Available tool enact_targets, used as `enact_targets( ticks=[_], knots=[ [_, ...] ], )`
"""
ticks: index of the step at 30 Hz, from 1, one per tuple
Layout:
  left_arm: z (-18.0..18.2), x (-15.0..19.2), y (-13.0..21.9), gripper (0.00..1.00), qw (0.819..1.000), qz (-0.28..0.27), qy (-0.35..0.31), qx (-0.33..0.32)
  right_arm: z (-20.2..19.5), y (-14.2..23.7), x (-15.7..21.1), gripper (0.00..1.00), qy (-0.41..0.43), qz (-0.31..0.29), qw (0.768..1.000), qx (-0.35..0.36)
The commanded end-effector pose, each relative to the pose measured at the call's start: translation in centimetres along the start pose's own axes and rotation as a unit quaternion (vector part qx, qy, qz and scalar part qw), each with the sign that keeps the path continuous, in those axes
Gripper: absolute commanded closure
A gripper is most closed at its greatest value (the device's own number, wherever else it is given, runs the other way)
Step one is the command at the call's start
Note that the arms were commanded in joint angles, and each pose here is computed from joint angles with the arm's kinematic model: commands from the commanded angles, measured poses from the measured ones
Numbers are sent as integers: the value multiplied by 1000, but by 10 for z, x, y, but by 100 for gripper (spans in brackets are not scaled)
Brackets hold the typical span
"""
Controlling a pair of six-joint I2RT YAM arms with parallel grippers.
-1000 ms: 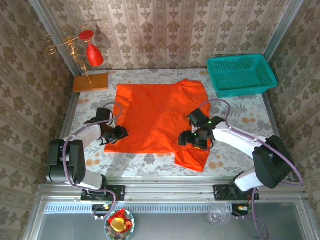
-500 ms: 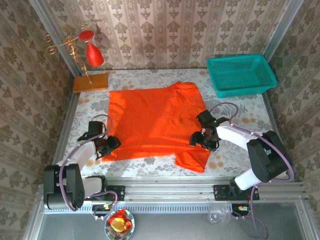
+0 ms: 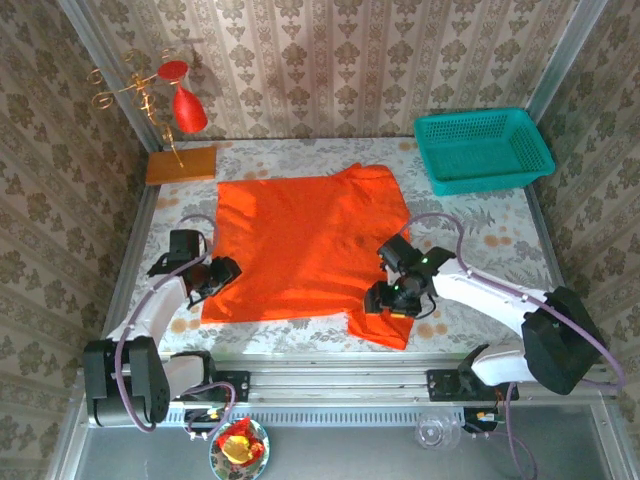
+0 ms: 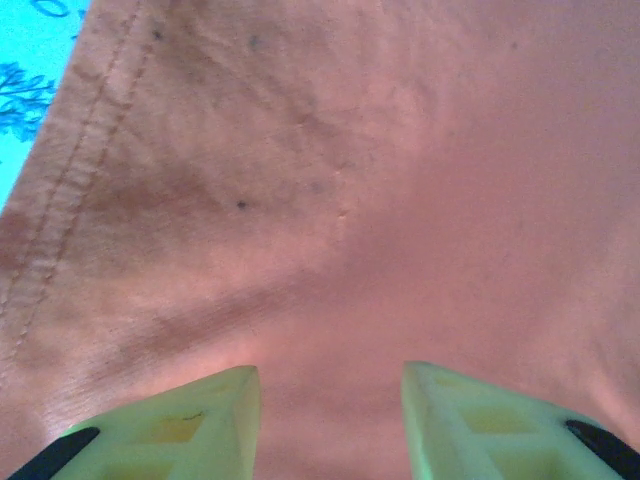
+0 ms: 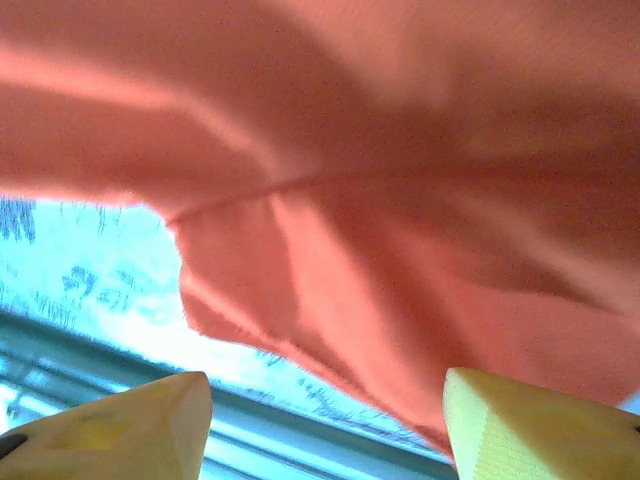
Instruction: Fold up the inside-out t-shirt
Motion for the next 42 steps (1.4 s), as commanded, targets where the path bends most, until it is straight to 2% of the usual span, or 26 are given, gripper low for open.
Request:
enact_targets(
  ticks=[1, 6, 14, 19, 25, 30, 38, 42],
  knots=[
    [-9, -18, 0, 58, 999, -8, -27, 24, -9, -26, 19, 36, -32, 67, 997, 10],
    [-15, -50, -2, 59, 998, -29, -57, 22, -18, -35, 11, 33, -35, 55, 997, 51],
    [-22, -116, -6, 62, 993, -46, -108, -7, 17, 20, -31, 33, -9, -26, 999, -16],
    [-18, -163, -22, 65, 990, -45, -125, -45, 21, 61, -97, 33, -4, -116, 993, -23],
    [-24, -211, -51, 69, 992, -41, -119, -29, 28, 96, -196, 36, -7, -206, 979, -11],
    [-24, -239, -80, 73, 993, -35, -109, -10, 44, 101, -270, 38, 7, -230, 973, -12],
    [16, -247, -126, 79, 992, 35, -76, -98, 62, 85, -370, 41, 26, -235, 971, -19],
    [24, -248, -143, 80, 990, 61, -70, -107, 67, 70, -405, 42, 46, -247, 968, -23]
  ],
)
Point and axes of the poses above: each hand's point on the last joint's axis, 136 mm out from that joint toward the fingers, its own y axis back along the fingers, its own z axis along the line the jaws close on, x = y × z, the point moved 5 cm from there along y, back along the fingers, and after that the axes turned 15 degrees about -y, right-handed, at the moved point
